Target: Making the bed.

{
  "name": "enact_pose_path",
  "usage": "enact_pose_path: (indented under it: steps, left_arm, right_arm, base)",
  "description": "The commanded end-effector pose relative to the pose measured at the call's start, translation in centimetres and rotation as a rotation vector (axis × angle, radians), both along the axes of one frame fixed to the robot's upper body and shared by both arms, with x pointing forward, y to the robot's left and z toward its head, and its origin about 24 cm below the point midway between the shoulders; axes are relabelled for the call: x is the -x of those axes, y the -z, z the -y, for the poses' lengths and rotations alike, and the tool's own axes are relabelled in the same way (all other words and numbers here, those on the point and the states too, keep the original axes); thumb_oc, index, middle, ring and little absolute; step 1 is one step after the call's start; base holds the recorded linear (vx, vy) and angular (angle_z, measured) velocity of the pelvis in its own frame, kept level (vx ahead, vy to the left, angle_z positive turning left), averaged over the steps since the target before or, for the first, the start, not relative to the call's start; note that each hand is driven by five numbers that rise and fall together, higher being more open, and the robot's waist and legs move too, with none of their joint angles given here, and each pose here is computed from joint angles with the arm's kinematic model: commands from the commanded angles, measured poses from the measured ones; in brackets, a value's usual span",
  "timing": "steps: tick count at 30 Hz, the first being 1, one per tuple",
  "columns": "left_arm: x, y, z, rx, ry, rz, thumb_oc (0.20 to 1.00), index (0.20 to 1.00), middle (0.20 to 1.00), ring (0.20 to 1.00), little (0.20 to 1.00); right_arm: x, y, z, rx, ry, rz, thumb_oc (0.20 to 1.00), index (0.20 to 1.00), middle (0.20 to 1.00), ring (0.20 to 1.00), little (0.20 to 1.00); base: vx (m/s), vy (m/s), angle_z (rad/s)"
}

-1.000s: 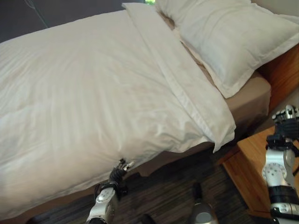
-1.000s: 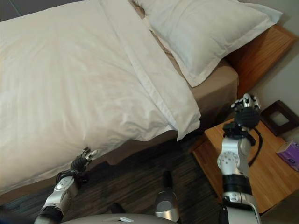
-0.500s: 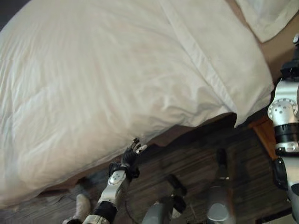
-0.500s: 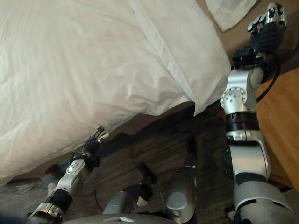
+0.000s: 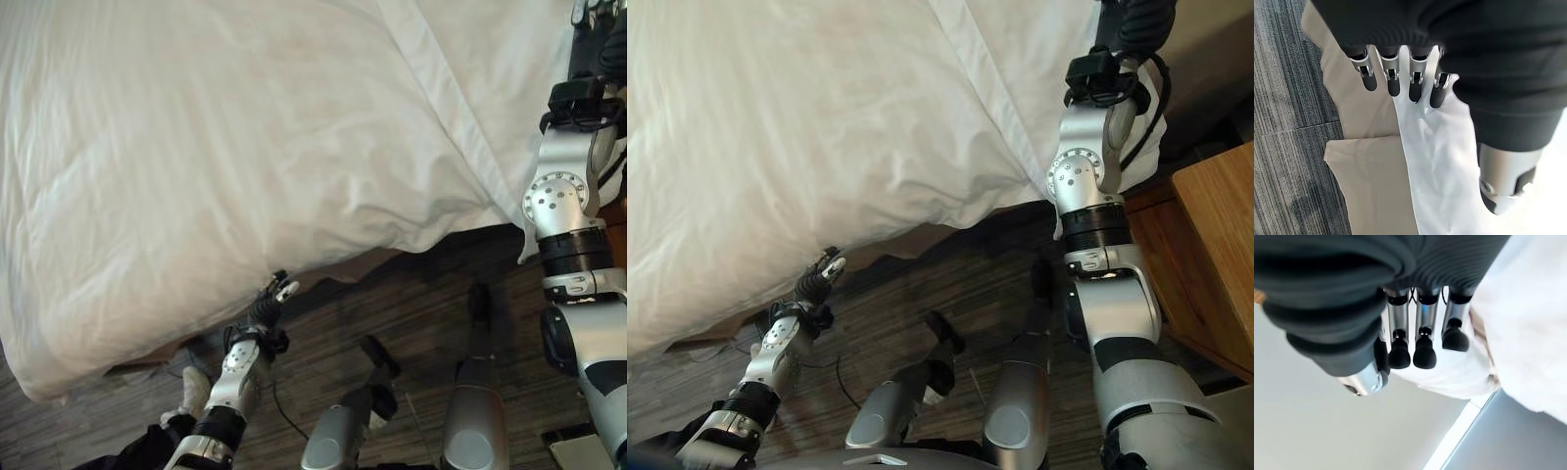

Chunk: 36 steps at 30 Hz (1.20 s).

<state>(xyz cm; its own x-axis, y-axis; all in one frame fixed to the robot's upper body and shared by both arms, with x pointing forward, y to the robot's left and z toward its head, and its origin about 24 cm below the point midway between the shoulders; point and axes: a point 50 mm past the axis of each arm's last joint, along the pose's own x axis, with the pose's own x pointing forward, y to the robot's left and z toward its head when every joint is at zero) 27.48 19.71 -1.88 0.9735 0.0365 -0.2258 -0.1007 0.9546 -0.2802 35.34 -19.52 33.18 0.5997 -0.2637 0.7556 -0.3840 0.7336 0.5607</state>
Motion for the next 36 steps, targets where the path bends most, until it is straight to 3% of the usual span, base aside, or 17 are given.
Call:
enact_pose_path:
  steps: [1, 9, 12, 15, 16, 17, 18, 20, 22, 24, 26, 27, 28, 30, 34, 35, 36]
  left_arm:
    - [-0.4, -1.6, -3.2, -0.032, -0.08, 0.076, 1.0, 1.0, 1.0, 1.0, 1.0]
    - [-1.3, -2.3, -2.5, -0.063, -0.045, 0.099, 1.0, 1.0, 1.0, 1.0, 1.0]
    - [-2.4, -3.6, -2.2, -0.05, -0.032, 0.148, 1.0, 1.0, 1.0, 1.0, 1.0]
    - [-2.9, -3.9, -1.9, -0.036, -0.024, 0.157, 1.0, 1.0, 1.0, 1.0, 1.0]
    - [-3.4, -4.4, -1.7, -0.03, -0.02, 0.171, 1.0, 1.0, 1.0, 1.0, 1.0]
    - [-3.4, -4.4, -1.8, -0.032, -0.021, 0.17, 1.0, 1.0, 1.0, 1.0, 1.0]
    - [-4.4, -5.3, -1.4, -0.025, -0.02, 0.196, 1.0, 1.0, 1.0, 1.0, 1.0]
    - [-4.8, -5.5, -1.4, -0.016, -0.03, 0.198, 1.0, 1.0, 1.0, 1.0, 1.0]
    - [-5.3, -5.0, -0.7, 0.015, -0.045, 0.164, 1.0, 1.0, 1.0, 1.0, 1.0]
    - [-4.4, -2.7, 0.1, 0.08, -0.046, 0.077, 1.0, 1.0, 1.0, 1.0, 1.0]
    - [-3.7, -1.9, 0.2, 0.098, -0.042, 0.046, 1.0, 1.0, 1.0, 1.0, 1.0]
    - [-2.9, -0.8, 0.0, 0.115, -0.034, 0.009, 1.0, 1.0, 1.0, 1.0, 1.0]
    - [-2.7, -0.7, 0.0, 0.115, -0.035, 0.005, 1.0, 1.0, 1.0, 1.0, 1.0]
    - [-1.3, 0.8, -0.5, 0.126, -0.028, -0.05, 1.0, 1.0, 1.0, 1.0, 1.0]
    - [0.5, 2.5, -1.1, 0.133, -0.051, -0.108, 1.0, 1.0, 1.0, 1.0, 1.0]
    - [1.0, 2.8, -1.2, 0.135, -0.056, -0.119, 1.0, 1.0, 1.0, 1.0, 1.0]
    - [1.1, 2.9, -1.3, 0.135, -0.057, -0.12, 1.0, 1.0, 1.0, 1.0, 1.0]
  right_arm:
    - [2.3, -4.7, -3.0, 0.006, -0.086, 0.242, 0.2, 0.2, 0.2, 0.2, 0.2]
    - [1.9, -5.2, -4.3, 0.05, -0.105, 0.226, 0.2, 0.2, 0.2, 0.2, 0.2]
    - [-0.3, -4.1, -4.9, 0.048, -0.126, 0.1, 0.2, 0.2, 0.2, 0.2, 0.2]
    - [-4.2, 1.9, -5.7, 0.17, -0.104, -0.239, 0.2, 0.2, 0.2, 0.2, 0.2]
    - [-5.4, 6.3, -5.6, 0.189, -0.111, -0.404, 0.2, 0.2, 0.2, 0.2, 0.2]
    - [-5.4, 6.3, -5.6, 0.188, -0.112, -0.404, 0.2, 0.2, 0.2, 0.2, 0.2]
    - [-5.8, 12.4, -5.7, 0.148, -0.156, -0.589, 0.2, 0.2, 0.2, 0.2, 0.2]
    - [-5.5, 15.9, -5.9, 0.094, -0.196, -0.677, 0.2, 0.2, 0.2, 0.2, 0.2]
    - [-3.7, 23.8, -6.5, -0.025, -0.276, -0.891, 0.2, 0.2, 0.2, 0.2, 0.2]
    - [1.1, 33.2, -6.2, -0.181, -0.318, -1.144, 0.2, 0.2, 0.2, 0.2, 0.2]
    - [3.1, 35.7, -5.9, -0.221, -0.321, -1.218, 0.2, 0.2, 0.2, 0.2, 0.2]
    - [6.7, 39.7, -4.4, -0.247, -0.293, -1.356, 0.2, 0.2, 0.2, 0.2, 0.2]
    - [6.8, 39.8, -4.4, -0.246, -0.294, -1.36, 0.2, 0.2, 0.2, 0.2, 0.2]
    - [11.0, 43.2, -2.9, -0.177, -0.275, -1.523, 0.2, 0.2, 0.2, 0.2, 0.2]
    - [13.4, 44.7, -1.8, -0.04, -0.255, -1.63, 0.2, 0.2, 0.2, 0.2, 0.2]
    - [13.8, 44.8, -1.4, 0.035, -0.245, -1.65, 0.442, 0.442, 0.442, 0.442, 0.442]
    - [13.8, 44.9, -1.4, 0.036, -0.245, -1.651, 0.837, 0.837, 0.837, 0.837, 0.837]
  base:
    - [-0.01, -0.038, 0.04]
    - [-0.03, -0.019, 0.01]
    - [-0.1, 0.011, 0.07]
    - [-0.07, 0.038, 0.01]
    - [0.03, 0.038, -0.05]
    - [0.04, 0.036, -0.05]
    - [-0.02, -0.004, -0.05]
    - [-0.09, -0.025, -0.04]
    - [-0.03, 0.011, -0.04]
    - [0.04, 0.011, -0.05]
    - [0.07, 0.01, 0.07]
    - [0.08, 0.019, 0.13]
    - [0.09, 0.018, 0.1]
    - [0.12, 0.001, 0.07]
    - [0.11, 0.024, -0.12]
    - [0.06, 0.011, -0.51]
    - [0.02, 0.004, -0.57]
